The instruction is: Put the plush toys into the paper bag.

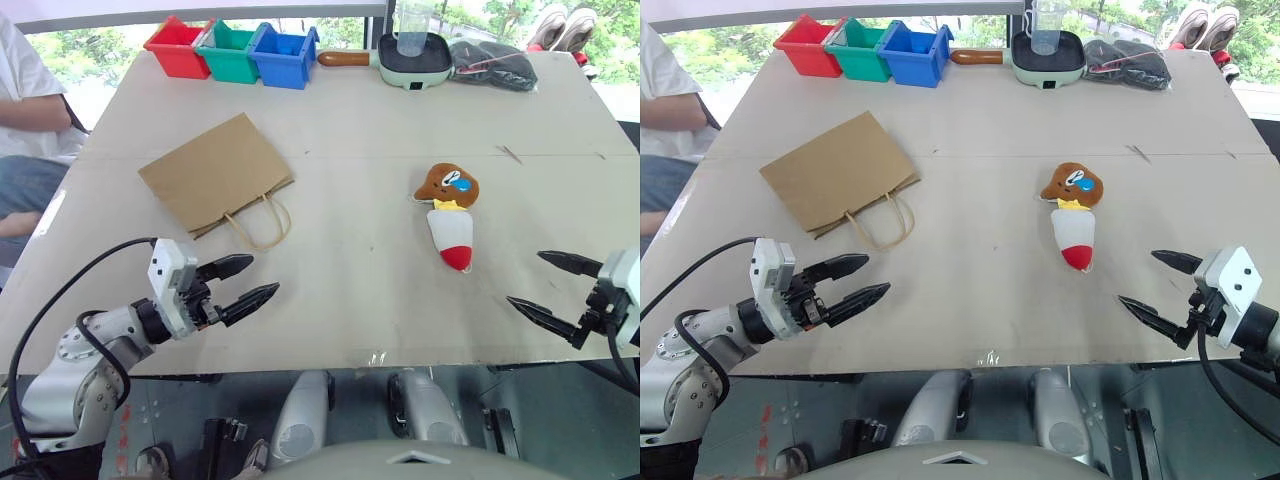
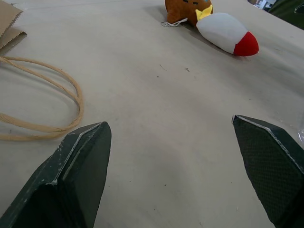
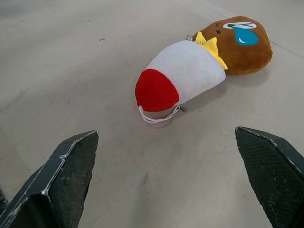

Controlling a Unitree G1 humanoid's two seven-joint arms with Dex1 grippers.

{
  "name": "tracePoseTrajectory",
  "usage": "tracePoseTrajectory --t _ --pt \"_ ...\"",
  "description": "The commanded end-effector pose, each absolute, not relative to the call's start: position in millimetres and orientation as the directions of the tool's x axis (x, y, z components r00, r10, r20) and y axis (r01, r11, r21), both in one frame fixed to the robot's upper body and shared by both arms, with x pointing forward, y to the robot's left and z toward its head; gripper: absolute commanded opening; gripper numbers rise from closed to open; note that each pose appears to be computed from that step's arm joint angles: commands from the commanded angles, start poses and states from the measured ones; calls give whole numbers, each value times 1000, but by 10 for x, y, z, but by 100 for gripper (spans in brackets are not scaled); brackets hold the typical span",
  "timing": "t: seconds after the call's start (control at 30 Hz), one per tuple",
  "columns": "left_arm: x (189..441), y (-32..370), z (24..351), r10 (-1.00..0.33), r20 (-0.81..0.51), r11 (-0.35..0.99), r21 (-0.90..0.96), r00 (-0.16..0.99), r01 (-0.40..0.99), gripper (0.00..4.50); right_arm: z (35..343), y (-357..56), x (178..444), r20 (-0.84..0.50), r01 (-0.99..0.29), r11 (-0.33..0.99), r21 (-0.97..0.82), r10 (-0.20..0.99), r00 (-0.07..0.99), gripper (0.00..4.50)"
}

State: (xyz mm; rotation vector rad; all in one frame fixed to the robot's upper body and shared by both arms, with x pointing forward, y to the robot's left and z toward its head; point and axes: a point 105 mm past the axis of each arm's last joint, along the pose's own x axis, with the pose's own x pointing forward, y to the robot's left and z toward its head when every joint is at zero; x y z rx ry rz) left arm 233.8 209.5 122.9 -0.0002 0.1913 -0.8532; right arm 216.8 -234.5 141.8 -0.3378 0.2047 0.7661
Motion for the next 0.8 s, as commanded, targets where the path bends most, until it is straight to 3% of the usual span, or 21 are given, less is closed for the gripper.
tracePoseTrajectory --t 0.03,0.23,0.3,0.5,0.8 --pt "2431 2132 1328 -733 -153 671 -5 663 741 442 1569 -2209 2200 -220 -708 658 -256 674 705 450" --pt "2780 2581 1556 -565 -96 818 63 820 571 442 1682 -1672 2230 -70 -795 574 -199 800 595 450" --pt "2830 2742 1588 -516 -117 831 175 849 529 442 1701 -1544 2219 -43 -817 547 -180 826 563 450" --pt "2907 2996 1499 -461 -257 594 622 850 510 442 1711 -1273 2180 -11 -868 469 -166 879 477 450" --pt "3220 2676 1400 -544 -241 378 785 804 491 442 1682 -1280 2211 -10 -852 488 -189 867 499 450"
